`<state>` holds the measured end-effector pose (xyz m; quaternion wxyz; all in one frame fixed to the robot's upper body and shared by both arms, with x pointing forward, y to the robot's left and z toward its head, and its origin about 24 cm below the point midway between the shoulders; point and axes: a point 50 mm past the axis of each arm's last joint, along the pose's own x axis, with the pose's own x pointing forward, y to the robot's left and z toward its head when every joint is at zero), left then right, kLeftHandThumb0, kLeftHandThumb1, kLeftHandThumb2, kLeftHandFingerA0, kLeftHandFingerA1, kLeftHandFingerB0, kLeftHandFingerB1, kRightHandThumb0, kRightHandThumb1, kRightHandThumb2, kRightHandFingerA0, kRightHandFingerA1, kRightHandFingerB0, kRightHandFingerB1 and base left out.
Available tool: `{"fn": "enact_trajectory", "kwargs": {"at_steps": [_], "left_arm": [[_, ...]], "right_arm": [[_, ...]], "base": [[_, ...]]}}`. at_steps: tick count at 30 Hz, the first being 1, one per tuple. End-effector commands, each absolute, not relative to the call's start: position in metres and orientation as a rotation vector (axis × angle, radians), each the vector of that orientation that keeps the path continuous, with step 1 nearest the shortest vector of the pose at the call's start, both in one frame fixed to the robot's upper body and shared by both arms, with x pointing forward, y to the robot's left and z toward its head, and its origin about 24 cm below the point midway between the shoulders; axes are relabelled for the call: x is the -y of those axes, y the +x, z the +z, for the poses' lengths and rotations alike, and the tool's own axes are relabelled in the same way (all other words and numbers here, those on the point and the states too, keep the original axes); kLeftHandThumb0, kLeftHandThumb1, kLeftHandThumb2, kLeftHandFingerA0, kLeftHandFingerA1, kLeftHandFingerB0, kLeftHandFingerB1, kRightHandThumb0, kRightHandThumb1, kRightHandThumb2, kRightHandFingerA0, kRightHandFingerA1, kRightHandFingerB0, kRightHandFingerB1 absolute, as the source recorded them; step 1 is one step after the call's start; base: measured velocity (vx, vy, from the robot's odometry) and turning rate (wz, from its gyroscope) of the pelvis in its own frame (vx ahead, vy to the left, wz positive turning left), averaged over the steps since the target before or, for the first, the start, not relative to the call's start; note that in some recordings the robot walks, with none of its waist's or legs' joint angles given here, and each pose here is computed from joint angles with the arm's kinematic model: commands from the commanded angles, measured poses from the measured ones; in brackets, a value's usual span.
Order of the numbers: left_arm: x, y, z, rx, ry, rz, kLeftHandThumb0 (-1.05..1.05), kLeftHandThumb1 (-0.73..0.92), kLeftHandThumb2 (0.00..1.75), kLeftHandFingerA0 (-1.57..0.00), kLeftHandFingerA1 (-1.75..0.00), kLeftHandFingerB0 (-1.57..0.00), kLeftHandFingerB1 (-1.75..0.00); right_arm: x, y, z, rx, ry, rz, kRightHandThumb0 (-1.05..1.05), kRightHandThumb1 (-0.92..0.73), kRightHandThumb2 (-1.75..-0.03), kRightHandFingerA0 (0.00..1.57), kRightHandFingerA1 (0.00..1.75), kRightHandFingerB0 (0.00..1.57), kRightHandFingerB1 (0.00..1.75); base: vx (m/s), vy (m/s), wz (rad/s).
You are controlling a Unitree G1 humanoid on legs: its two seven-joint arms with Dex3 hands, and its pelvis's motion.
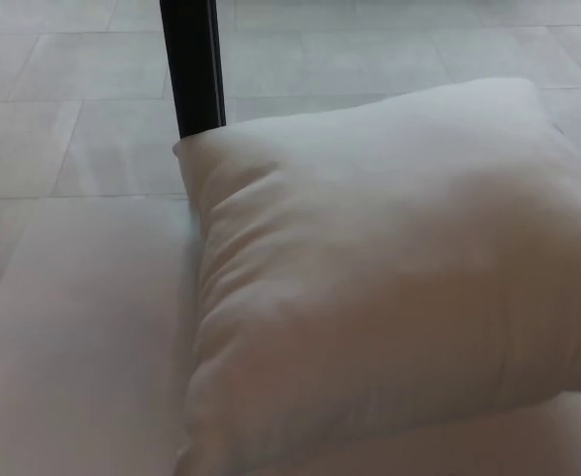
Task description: The robot uses its left hand to press on the left side of the pillow kept in the middle of the desk and uses its right hand to lift up and the right side of the pillow and turn it over
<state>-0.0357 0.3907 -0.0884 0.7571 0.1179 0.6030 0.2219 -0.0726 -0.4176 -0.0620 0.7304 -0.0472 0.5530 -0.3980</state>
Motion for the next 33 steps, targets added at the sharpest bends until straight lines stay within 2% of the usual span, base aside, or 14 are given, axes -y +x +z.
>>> {"fn": "enact_trajectory", "kwargs": {"at_steps": [1,2,5,7,9,10,11,15,17,18,25,28,29,33], "left_arm": [[-0.433,-0.036,-0.046,-1.054,-0.052,0.649,-0.97,0.53,0.57,-0.56,-0.84,-0.41,-0.96],[-0.442,-0.024,-0.034,-0.951,-0.067,0.655,-0.96,0.40,0.92,-0.55,-0.79,-0.41,-0.90],[-0.445,-0.017,-0.027,-0.899,-0.087,0.646,-0.99,0.58,0.58,-0.51,-0.79,-0.34,-1.00],[-0.457,0.005,-0.012,-0.757,-0.145,0.692,-0.91,0.32,0.94,-0.60,-0.87,-0.26,-0.82],[-0.471,0.041,0.021,-0.584,-0.071,0.651,-1.05,0.62,0.61,-0.64,-0.70,-0.43,-0.93],[-0.474,0.052,0.032,-0.538,-0.050,0.641,-1.05,0.62,0.61,-0.64,-0.70,-0.43,-0.93],[-0.475,0.058,0.038,-0.498,-0.064,0.658,-1.05,0.35,0.92,-0.65,-0.70,-0.45,-0.82],[-0.479,0.117,0.104,-0.185,-0.083,0.627,-1.05,0.63,0.61,-0.47,-0.67,-0.45,-0.77],[-0.475,0.130,0.117,-0.114,-0.099,0.614,-1.05,0.63,0.60,-0.44,-0.65,-0.46,-0.73],[-0.470,0.145,0.138,-0.039,-0.097,0.589,-1.03,0.65,0.61,-0.40,-0.62,-0.43,-0.63],[-0.413,0.213,0.221,0.216,-0.042,0.414,-1.05,0.44,0.89,-1.02,-0.55,-0.96,-0.55],[-0.389,0.228,0.233,0.225,-0.043,0.361,-1.05,0.56,0.59,-0.76,-0.77,-0.73,-0.72],[-0.373,0.237,0.239,0.237,-0.057,0.332,-0.96,0.49,1.01,-0.42,-0.78,-0.19,-0.62],[-0.329,0.263,0.246,0.232,-0.021,0.200,-0.87,0.72,1.11,-0.15,-0.59,0.00,-0.39]], "right_arm": [[0.457,-0.088,-0.018,-0.694,0.297,-1.302,-1.01,-0.61,-1.03,0.44,1.04,0.00,0.49],[0.468,-0.081,-0.007,-0.577,0.364,-1.391,-1.01,-0.62,-1.12,0.77,1.34,0.00,0.51],[0.477,-0.076,0.002,-0.498,0.386,-1.425,-1.05,-0.65,-1.12,1.11,1.56,0.01,0.54],[0.488,-0.064,0.015,-0.381,0.414,-1.436,-1.05,-0.62,-1.16,1.11,1.57,0.00,0.51],[0.507,-0.037,0.047,-0.265,0.372,-1.296,-1.05,-0.80,-0.69,0.25,1.75,0.00,0.23],[0.512,-0.028,0.058,-0.229,0.361,-1.249,-1.05,-0.80,-0.69,0.25,1.75,0.00,0.23],[0.515,-0.023,0.063,-0.218,0.351,-1.228,-1.05,-0.54,-1.11,0.04,0.84,0.00,0.52],[0.522,0.037,0.131,-0.028,0.228,-0.979,-1.05,-0.89,-0.70,0.00,0.85,0.00,0.61],[0.519,0.050,0.146,0.048,0.236,-0.905,-1.05,-0.84,-0.73,0.00,0.78,0.00,0.61],[0.514,0.068,0.166,0.109,0.199,-0.839,-1.05,-0.61,-1.16,0.00,0.67,0.00,0.55],[0.472,0.158,0.248,0.271,0.054,-0.543,-1.05,-0.81,-0.68,0.26,0.77,0.12,0.62],[0.456,0.179,0.257,0.271,0.023,-0.479,-1.05,-0.80,-0.67,0.36,0.73,0.20,0.59],[0.445,0.194,0.260,0.271,0.016,-0.428,-1.05,-0.81,-0.67,0.38,0.76,0.25,0.58],[0.408,0.239,0.261,0.242,0.033,-0.306,-1.00,-0.64,-1.10,0.10,0.57,0.02,0.42]], "base": [[0.00,0.000,0.00],[0.00,0.000,0.00],[0.00,0.000,0.00],[0.00,0.000,0.00],[0.00,0.000,0.00],[0.00,0.000,0.00],[0.00,0.000,0.00],[0.00,0.000,0.00],[0.00,0.000,0.00],[0.00,0.000,0.00],[0.00,0.000,0.00],[0.00,0.000,0.00],[0.00,0.000,0.00],[0.00,0.000,0.00]]}}
